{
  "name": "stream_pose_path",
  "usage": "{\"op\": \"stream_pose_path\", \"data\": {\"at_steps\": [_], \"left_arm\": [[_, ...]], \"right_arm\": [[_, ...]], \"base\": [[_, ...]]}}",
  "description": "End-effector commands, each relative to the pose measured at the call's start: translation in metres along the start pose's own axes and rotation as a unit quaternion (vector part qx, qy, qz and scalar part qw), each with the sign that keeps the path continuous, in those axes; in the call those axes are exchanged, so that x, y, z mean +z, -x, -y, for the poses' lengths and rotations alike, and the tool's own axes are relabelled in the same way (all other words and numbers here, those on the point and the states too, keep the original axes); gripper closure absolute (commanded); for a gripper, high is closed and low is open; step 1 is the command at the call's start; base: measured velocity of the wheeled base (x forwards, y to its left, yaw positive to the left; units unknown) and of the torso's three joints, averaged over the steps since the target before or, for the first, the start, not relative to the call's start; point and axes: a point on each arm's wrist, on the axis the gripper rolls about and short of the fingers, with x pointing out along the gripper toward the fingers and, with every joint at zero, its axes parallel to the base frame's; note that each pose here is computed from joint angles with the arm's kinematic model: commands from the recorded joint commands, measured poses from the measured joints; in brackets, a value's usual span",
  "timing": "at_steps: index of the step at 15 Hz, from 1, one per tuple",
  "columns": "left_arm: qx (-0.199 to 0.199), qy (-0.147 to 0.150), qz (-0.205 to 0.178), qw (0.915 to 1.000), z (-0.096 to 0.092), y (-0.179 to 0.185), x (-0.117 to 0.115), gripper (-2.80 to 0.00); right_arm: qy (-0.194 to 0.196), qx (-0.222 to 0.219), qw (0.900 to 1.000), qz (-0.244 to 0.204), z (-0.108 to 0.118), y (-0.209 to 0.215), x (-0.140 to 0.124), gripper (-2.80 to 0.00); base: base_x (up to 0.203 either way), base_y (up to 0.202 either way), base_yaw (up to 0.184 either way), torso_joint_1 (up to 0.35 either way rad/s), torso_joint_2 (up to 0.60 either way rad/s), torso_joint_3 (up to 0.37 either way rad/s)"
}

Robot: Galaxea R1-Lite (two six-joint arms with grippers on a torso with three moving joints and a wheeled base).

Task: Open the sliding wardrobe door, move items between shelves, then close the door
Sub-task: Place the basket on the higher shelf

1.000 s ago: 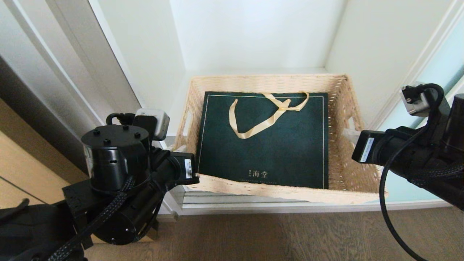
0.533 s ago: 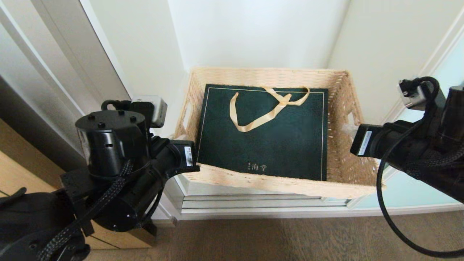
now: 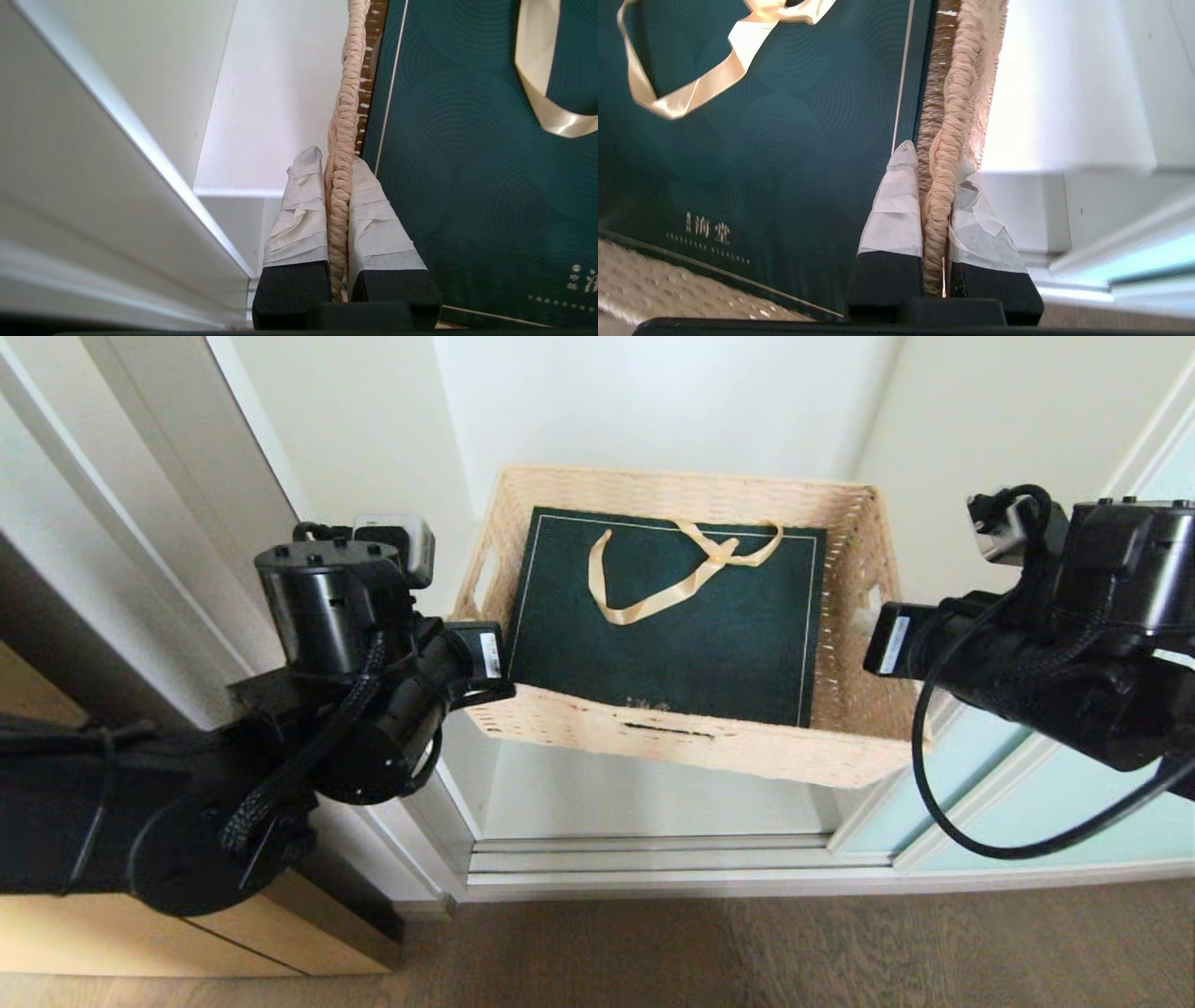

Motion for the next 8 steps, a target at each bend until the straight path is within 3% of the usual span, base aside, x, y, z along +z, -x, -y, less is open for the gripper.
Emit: {"op": "stream_pose_path", "data": {"at_steps": [1, 5, 8], "left_arm": [[0.018, -0.005, -0.007, 0.9998, 0.004, -0.019, -0.011, 0.0], [0.03, -0.005, -0.012, 0.9995, 0.004, -0.035, -0.021, 0.0], [0.047, 0.004, 0.006, 0.9989, 0.001, -0.055, -0.012, 0.0]], "right_arm": [[-0.001, -0.015, 1.0, 0.003, 0.002, -0.021, -0.001, 0.0], [-0.003, -0.038, 0.999, 0.008, 0.012, -0.061, -0.006, 0.0], [0.005, -0.047, 0.998, 0.033, 0.018, -0.09, -0.005, 0.0]], "base": [[0.0, 0.0, 0.0, 0.0, 0.0, 0.0], [0.0, 0.0, 0.0, 0.0, 0.0, 0.0], [0.0, 0.0, 0.0, 0.0, 0.0, 0.0]]}}
